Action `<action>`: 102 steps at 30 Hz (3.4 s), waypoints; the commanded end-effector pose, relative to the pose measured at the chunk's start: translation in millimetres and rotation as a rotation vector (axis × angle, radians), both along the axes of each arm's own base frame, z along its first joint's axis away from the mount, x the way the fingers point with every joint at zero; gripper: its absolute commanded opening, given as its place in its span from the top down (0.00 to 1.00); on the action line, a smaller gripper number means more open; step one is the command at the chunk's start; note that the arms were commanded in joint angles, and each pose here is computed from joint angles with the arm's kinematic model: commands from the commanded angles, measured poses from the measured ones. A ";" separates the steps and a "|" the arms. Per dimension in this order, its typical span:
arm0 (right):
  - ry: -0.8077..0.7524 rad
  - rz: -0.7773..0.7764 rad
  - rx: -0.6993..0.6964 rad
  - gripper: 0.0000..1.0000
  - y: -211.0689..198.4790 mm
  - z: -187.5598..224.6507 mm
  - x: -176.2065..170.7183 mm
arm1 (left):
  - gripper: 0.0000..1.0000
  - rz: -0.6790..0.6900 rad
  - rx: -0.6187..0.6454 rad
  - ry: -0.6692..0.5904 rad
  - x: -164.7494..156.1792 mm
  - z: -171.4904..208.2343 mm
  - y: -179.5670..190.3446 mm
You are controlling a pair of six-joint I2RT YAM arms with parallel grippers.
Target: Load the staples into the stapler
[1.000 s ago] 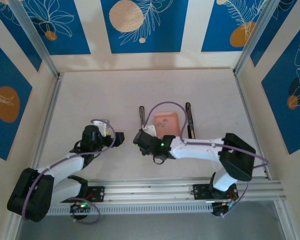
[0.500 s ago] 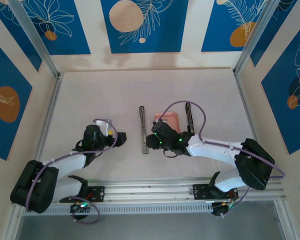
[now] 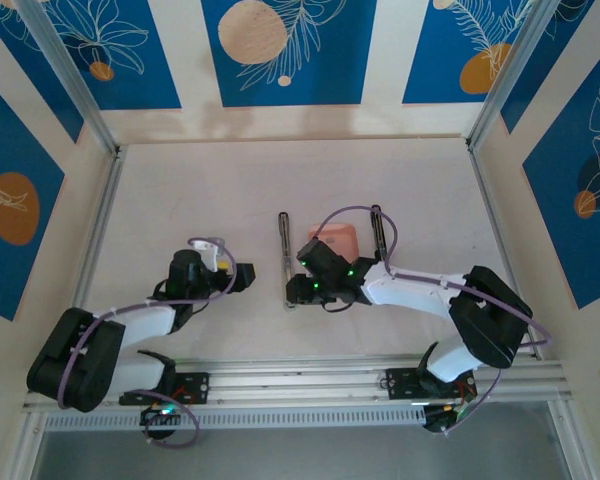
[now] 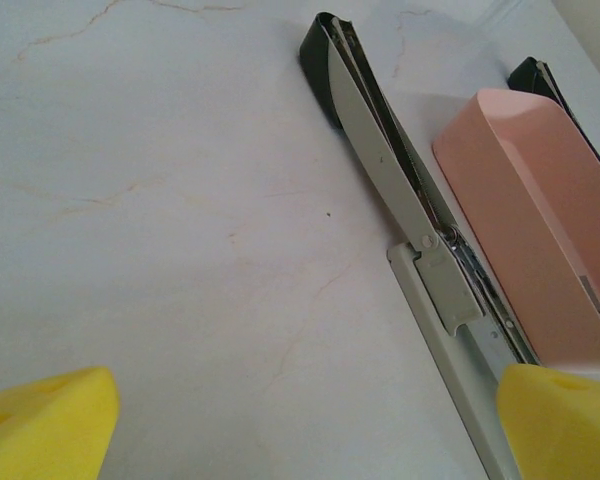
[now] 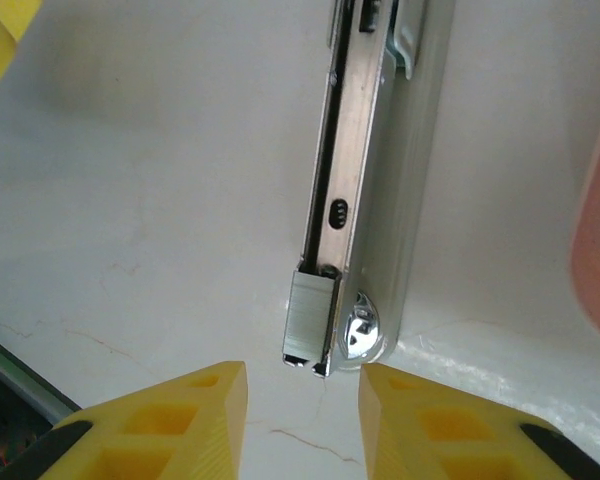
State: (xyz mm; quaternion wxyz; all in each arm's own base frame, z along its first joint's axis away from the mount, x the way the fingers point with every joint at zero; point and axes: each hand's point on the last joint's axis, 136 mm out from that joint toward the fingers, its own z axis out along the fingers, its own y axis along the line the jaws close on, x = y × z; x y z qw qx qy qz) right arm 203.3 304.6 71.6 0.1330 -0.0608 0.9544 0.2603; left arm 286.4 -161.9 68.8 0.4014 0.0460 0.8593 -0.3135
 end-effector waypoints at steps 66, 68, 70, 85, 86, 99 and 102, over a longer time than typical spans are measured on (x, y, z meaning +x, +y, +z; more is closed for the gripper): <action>0.155 0.058 -0.345 0.72 19.2 -0.2 4.3 | 0.01 -0.008 0.085 -0.031 -6.7 -10.2 5.2; 0.161 0.061 -0.355 0.72 18.9 -1.9 3.2 | 0.01 -0.010 0.087 -0.033 -6.8 -10.2 5.1; 0.167 0.065 -0.358 0.72 19.5 -3.9 2.3 | 0.01 -0.011 0.089 -0.035 -6.8 -10.0 4.9; 0.195 0.079 -0.350 0.75 26.2 -15.7 -0.1 | 0.00 -0.016 0.100 -0.046 -7.0 -9.3 4.2; 0.195 0.081 -0.349 0.75 26.6 -16.4 -0.2 | 0.00 -0.015 0.101 -0.047 -6.7 -9.3 4.2; 0.132 0.093 -0.282 0.76 35.3 0.5 5.1 | 0.00 -0.018 0.095 -0.058 -5.2 -6.2 1.7; 0.140 0.068 -0.324 0.73 25.1 -0.3 4.7 | 0.00 -0.022 0.096 -0.059 -5.3 -6.1 0.7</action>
